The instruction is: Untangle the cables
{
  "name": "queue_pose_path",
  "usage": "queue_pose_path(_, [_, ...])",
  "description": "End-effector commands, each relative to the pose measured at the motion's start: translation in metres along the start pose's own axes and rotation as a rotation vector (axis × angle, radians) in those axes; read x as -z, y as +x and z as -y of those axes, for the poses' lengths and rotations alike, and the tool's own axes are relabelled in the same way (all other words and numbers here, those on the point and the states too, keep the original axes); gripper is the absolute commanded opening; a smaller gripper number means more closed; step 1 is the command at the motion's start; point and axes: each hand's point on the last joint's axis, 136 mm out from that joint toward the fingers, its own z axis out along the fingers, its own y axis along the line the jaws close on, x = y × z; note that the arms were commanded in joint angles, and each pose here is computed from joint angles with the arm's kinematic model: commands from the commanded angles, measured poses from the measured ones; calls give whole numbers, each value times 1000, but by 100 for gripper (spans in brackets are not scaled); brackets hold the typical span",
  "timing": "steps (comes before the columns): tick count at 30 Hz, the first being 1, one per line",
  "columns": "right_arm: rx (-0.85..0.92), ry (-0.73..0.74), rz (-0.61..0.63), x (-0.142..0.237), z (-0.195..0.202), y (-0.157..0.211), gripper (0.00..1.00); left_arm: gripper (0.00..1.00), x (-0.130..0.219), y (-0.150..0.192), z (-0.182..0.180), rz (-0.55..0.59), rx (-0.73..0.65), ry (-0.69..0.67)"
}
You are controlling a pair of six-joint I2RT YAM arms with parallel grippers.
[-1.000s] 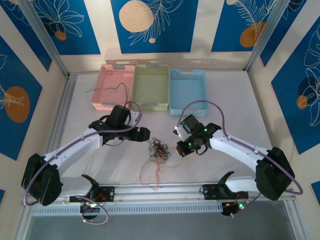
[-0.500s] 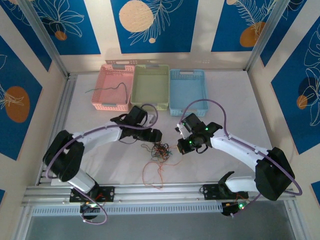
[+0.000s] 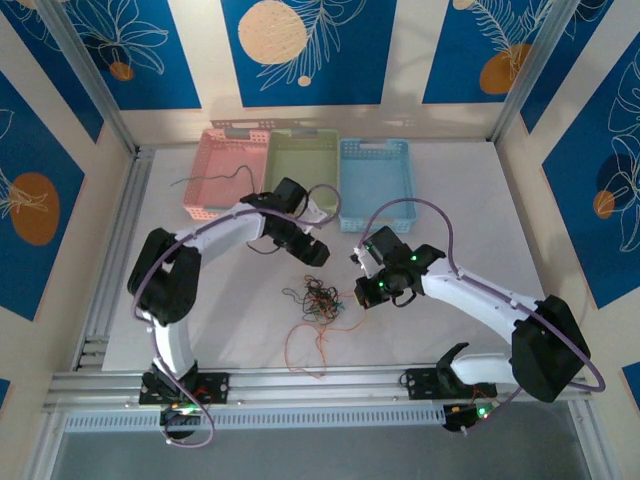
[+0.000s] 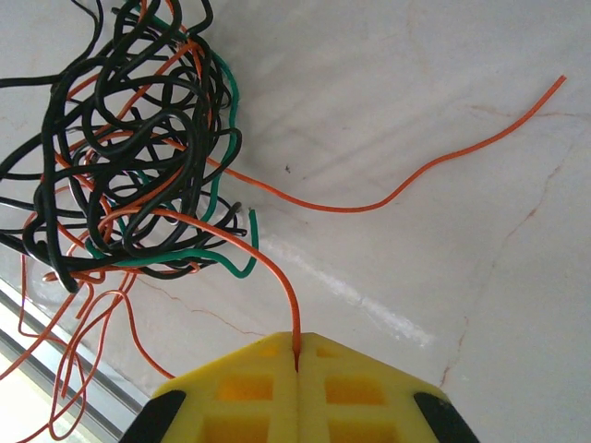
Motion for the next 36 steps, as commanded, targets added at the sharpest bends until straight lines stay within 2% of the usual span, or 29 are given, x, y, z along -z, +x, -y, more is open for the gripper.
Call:
queue_pose_path(1, [7, -6, 22, 6, -3, 0, 0, 72, -4, 29, 7, -164, -80, 106])
queue_pose_path(4, [10, -10, 28, 6, -3, -1, 0, 72, -16, 32, 8, -186, -77, 155])
queue_pose_path(8, [8, -8, 23, 6, -2, -1, 0, 71, -20, 33, 18, -161, -74, 220])
queue_pose_path(14, [15, -12, 26, 6, -4, -1, 0, 66, -34, 47, 11, -220, -54, 202])
queue_pose_path(18, [17, -10, 25, 7, -4, 0, 0, 62, -39, 49, 17, -215, -57, 224])
queue_pose_path(30, [23, -8, 23, 8, -4, 0, 0, 32, -36, 52, 18, -217, -54, 222])
queue_pose_path(36, [30, 3, 26, 9, -2, -1, 0, 26, -22, 47, 21, -191, -60, 200])
